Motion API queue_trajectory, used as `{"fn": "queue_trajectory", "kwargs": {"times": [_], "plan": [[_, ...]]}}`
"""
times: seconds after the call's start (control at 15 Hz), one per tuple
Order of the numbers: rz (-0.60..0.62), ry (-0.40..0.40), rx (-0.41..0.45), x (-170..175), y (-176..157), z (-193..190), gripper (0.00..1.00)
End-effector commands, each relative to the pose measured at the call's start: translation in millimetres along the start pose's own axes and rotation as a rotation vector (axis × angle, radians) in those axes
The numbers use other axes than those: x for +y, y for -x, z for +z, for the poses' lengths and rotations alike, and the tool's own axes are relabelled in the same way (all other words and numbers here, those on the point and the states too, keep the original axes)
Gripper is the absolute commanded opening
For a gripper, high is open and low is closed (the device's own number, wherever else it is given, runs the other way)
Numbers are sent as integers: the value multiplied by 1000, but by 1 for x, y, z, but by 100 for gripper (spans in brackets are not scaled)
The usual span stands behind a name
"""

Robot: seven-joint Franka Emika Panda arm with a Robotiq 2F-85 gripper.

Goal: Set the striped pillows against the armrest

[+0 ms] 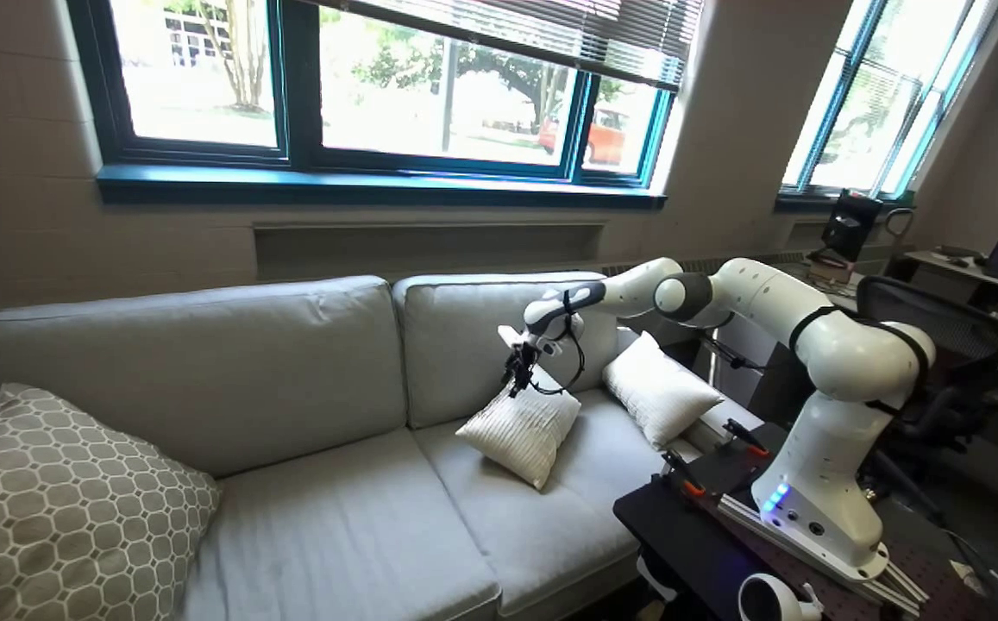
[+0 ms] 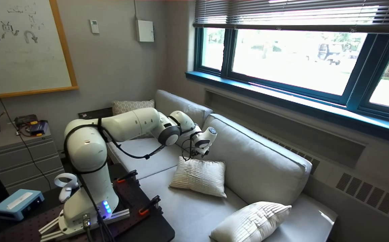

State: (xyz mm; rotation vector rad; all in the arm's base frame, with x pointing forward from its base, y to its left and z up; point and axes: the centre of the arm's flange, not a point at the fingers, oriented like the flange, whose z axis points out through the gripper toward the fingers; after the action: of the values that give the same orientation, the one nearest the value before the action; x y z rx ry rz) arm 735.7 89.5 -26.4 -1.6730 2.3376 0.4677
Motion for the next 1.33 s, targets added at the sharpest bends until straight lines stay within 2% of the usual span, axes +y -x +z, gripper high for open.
{"fn": "queue_trajectory", "kwargs": {"times": [0.0, 0.2, 0.33, 0.4, 0.6, 0.87, 1.07, 1.27], "plan": [[-6, 150, 155, -34, -8, 0, 100], [-35, 303, 287, -36, -23, -5, 100], [-70, 353, 398, -40, -29, -5, 100], [-91, 346, 448, -40, -29, -5, 100], [-170, 245, 555, -41, -22, -2, 100], [-289, 45, 638, -47, 1, -2, 100], [-368, -126, 622, -55, 17, -7, 100], [-402, -219, 557, -66, 24, -7, 100]]}}
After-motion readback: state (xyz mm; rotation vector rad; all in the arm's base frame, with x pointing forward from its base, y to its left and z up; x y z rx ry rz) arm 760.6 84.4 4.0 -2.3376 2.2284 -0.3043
